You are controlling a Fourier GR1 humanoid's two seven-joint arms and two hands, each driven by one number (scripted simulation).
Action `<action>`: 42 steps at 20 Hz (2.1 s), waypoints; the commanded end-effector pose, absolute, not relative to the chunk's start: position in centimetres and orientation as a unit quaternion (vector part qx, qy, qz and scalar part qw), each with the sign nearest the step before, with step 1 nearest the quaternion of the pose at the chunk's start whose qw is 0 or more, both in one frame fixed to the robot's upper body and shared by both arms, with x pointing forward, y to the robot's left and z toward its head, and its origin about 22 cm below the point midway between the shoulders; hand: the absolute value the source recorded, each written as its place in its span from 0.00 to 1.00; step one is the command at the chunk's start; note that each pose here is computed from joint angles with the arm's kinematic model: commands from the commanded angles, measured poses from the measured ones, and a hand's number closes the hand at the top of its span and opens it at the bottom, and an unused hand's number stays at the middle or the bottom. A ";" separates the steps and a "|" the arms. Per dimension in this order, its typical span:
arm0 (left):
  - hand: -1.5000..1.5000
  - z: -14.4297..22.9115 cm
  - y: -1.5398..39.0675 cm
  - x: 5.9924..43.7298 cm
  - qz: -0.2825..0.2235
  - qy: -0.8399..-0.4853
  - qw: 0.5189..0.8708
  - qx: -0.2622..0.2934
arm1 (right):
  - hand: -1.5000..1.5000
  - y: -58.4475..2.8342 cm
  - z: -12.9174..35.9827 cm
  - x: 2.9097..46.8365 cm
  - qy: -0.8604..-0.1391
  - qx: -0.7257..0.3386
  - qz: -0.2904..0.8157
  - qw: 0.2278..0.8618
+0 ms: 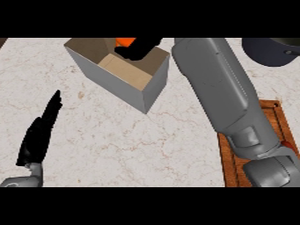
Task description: Pick the squash from the cutting board and place it in the cardboard box
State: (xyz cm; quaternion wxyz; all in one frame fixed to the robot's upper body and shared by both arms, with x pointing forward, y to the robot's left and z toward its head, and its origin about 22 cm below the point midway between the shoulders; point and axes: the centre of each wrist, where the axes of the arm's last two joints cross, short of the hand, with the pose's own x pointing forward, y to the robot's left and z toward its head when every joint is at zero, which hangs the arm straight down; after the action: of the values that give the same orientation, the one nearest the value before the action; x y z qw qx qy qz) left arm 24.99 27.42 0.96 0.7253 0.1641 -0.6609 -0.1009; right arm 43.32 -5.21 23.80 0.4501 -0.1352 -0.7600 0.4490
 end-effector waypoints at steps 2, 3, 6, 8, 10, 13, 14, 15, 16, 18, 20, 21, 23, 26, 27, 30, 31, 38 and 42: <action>0.50 2.0 26.1 26.0 -0.109 -0.662 0.726 0.151 | 1.00 -3.3 21.6 44.4 -0.729 -0.142 0.477 0.470; 0.50 1.8 25.9 26.0 -0.105 -0.668 0.719 0.159 | 1.00 -2.5 21.7 44.2 -0.726 -0.143 0.476 0.475; 0.50 1.5 27.1 25.5 -0.118 -0.666 0.721 0.153 | 1.00 -2.5 19.4 44.6 -0.707 -0.162 0.488 0.485; 0.50 0.7 25.8 25.2 -0.130 -0.671 0.717 0.138 | 1.00 -2.1 19.4 44.7 -0.695 -0.176 0.493 0.493; 0.50 2.3 26.6 26.4 -0.121 -0.674 0.715 0.140 | 1.00 -2.1 19.2 44.9 -0.678 -0.183 0.494 0.512; 0.50 1.8 25.5 26.3 -0.137 -0.672 0.715 0.134 | 0.00 -2.8 17.5 45.1 -0.664 -0.178 0.469 0.555; 0.50 1.5 25.3 25.9 -0.141 -0.678 0.708 0.141 | 0.00 -2.9 17.3 45.1 -0.672 -0.173 0.463 0.552; 0.50 0.4 24.2 26.0 -0.130 -0.676 0.712 0.138 | 0.00 -2.9 16.9 45.1 -0.669 -0.168 0.472 0.548; 0.50 1.4 26.7 27.0 -0.128 -0.672 0.715 0.143 | 0.00 -2.9 17.1 45.1 -0.679 -0.166 0.458 0.549; 0.50 2.4 24.9 27.4 -0.136 -0.679 0.710 0.130 | 0.00 -3.4 15.8 45.0 -0.690 -0.169 0.442 0.549; 0.50 2.0 25.2 27.0 -0.141 -0.678 0.711 0.124 | 0.00 -3.5 16.1 45.1 -0.702 -0.142 0.412 0.563; 0.50 2.1 25.4 27.4 -0.137 -0.679 0.708 0.136 | 0.00 -3.3 16.7 45.1 -0.713 -0.125 0.390 0.569; 0.50 2.3 26.5 26.9 -0.133 -0.676 0.713 0.134 | 0.00 -3.6 17.0 45.3 -0.739 -0.110 0.329 0.577; 0.50 2.2 25.4 26.6 -0.136 -0.671 0.716 0.138 | 0.00 -4.0 17.3 45.5 -0.764 -0.101 0.246 0.589; 0.50 2.6 26.2 27.1 -0.135 -0.678 0.711 0.132 | 0.00 -4.1 17.3 45.6 -0.765 -0.091 0.224 0.597; 0.50 1.7 26.6 26.2 -0.123 -0.678 0.711 0.142 | 0.00 -4.5 17.9 45.8 -0.781 -0.045 0.179 0.596; 0.50 1.5 26.3 25.5 -0.119 -0.675 0.714 0.146 | 0.00 -5.8 17.8 46.2 -0.782 -0.027 0.151 0.604; 0.50 2.2 28.0 25.9 -0.115 -0.672 0.714 0.156 | 0.00 -12.7 18.8 47.9 -0.782 -0.066 0.049 0.617; 0.50 1.1 27.4 24.7 -0.119 -0.670 0.716 0.156 | 0.00 -19.7 18.9 48.4 -0.784 -0.071 0.017 0.616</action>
State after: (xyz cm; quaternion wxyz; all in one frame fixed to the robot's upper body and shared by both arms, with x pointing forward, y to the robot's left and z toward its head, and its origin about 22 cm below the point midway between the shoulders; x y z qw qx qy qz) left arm 25.45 27.23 1.75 0.7148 0.1538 -0.6719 -0.1181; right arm 48.13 -14.50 18.65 0.6152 -0.0672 -0.7832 0.0600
